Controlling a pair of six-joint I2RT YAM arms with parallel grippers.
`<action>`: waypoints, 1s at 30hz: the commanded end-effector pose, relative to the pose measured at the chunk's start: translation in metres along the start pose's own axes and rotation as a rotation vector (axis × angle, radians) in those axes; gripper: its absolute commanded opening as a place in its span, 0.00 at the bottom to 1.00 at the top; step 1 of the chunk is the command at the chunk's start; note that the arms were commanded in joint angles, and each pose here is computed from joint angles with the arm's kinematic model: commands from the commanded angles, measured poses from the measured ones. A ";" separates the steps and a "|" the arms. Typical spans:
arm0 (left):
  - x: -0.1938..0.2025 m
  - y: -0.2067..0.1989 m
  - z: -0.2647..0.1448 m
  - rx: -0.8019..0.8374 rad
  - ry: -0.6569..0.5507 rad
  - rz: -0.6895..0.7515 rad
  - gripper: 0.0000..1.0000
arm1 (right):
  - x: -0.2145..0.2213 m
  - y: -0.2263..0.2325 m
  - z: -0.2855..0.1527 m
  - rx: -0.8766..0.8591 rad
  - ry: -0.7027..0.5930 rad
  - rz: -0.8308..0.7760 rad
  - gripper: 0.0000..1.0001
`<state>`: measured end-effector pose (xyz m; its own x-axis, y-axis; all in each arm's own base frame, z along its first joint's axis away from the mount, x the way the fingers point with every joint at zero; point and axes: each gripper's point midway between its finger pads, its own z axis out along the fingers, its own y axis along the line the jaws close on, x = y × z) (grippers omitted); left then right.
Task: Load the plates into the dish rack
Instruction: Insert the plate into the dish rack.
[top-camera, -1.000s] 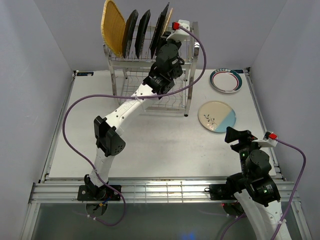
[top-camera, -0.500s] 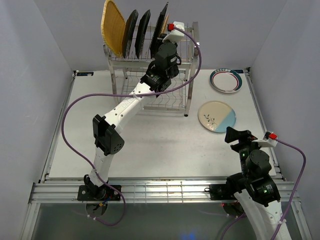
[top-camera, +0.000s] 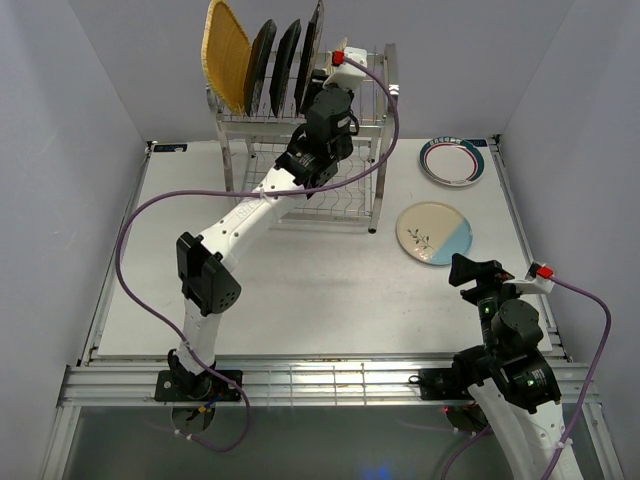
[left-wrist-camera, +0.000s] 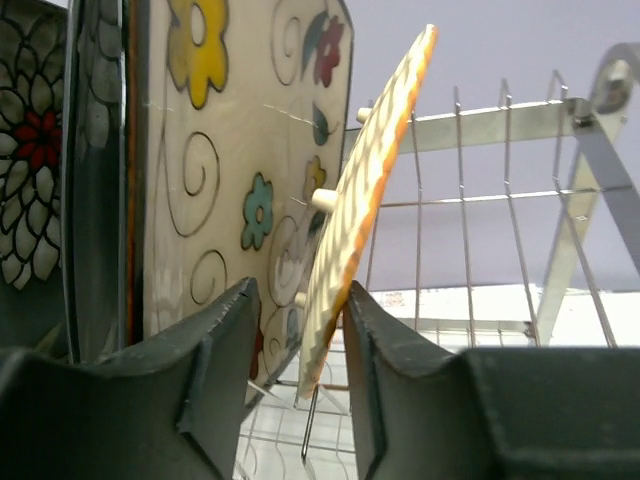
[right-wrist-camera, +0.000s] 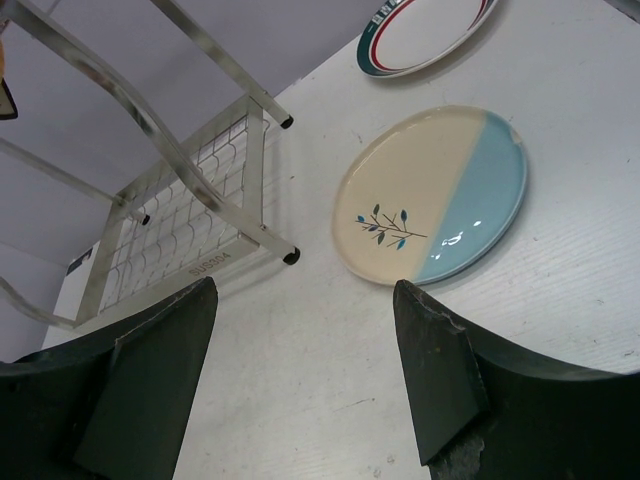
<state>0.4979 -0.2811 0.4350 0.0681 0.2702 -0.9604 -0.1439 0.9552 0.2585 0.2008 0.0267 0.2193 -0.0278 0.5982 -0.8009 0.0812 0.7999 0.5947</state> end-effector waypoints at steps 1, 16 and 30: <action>-0.054 0.053 -0.024 -0.010 -0.076 -0.133 0.52 | -0.024 0.015 -0.009 -0.081 -0.091 0.036 0.77; -0.084 0.073 -0.085 0.046 -0.146 -0.189 0.75 | -0.019 0.016 -0.006 -0.084 -0.075 0.028 0.77; -0.086 0.037 -0.110 0.348 -0.136 -0.197 0.26 | -0.020 0.017 -0.006 -0.090 -0.075 0.029 0.77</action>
<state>0.3772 -0.2636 0.5236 0.2356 0.0440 -0.9708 0.1469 0.9859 0.0803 0.2014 0.0317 0.2241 -0.0290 0.5989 -0.8003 0.0473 0.8006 0.5974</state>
